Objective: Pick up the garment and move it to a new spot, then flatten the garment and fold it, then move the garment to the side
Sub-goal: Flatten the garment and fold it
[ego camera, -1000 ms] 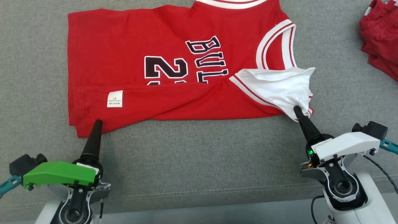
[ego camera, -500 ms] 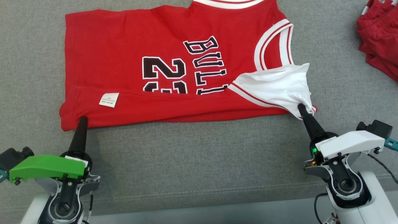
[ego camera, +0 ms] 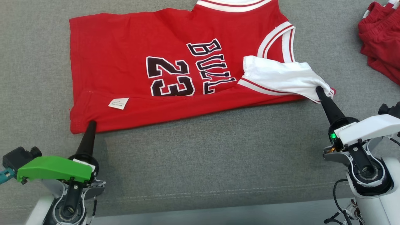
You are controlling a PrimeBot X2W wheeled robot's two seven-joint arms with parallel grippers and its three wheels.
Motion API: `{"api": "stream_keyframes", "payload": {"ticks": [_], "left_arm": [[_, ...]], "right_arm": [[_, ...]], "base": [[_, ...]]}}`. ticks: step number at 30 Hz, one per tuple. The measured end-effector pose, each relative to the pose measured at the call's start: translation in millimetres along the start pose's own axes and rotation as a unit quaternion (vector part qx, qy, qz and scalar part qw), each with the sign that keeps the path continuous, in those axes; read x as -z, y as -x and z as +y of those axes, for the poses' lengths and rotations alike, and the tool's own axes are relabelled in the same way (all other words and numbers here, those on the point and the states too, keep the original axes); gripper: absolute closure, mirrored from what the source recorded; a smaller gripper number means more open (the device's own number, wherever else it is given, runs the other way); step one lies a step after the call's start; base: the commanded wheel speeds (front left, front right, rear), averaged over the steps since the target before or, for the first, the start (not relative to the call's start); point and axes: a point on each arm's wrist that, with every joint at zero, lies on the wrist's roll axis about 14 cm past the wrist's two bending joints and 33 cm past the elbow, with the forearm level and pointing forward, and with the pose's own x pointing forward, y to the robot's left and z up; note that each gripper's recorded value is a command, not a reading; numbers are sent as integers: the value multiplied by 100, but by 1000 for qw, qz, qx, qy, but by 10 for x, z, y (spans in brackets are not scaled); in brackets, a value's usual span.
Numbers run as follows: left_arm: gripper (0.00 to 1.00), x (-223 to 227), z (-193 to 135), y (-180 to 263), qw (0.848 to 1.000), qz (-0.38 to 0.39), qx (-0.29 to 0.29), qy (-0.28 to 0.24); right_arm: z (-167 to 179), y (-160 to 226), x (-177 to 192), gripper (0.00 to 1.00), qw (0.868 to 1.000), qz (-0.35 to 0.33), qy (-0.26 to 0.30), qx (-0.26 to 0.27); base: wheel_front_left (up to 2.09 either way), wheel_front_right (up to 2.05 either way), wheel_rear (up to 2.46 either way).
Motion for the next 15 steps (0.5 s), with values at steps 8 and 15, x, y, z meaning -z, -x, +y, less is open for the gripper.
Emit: {"api": "stream_keyframes", "payload": {"ticks": [8, 15], "left_arm": [[100, 45, 1, 54, 1000, -7, -4, 23], [100, -38, 23, 90, 1000, -22, -6, 21]], "right_arm": [[-30, 20, 200, 100, 999, 45, 7, 4], [-173, 128, 406, 100, 996, 83, 7, 24]], "base": [[0, 0, 0], [0, 0, 0]]}}
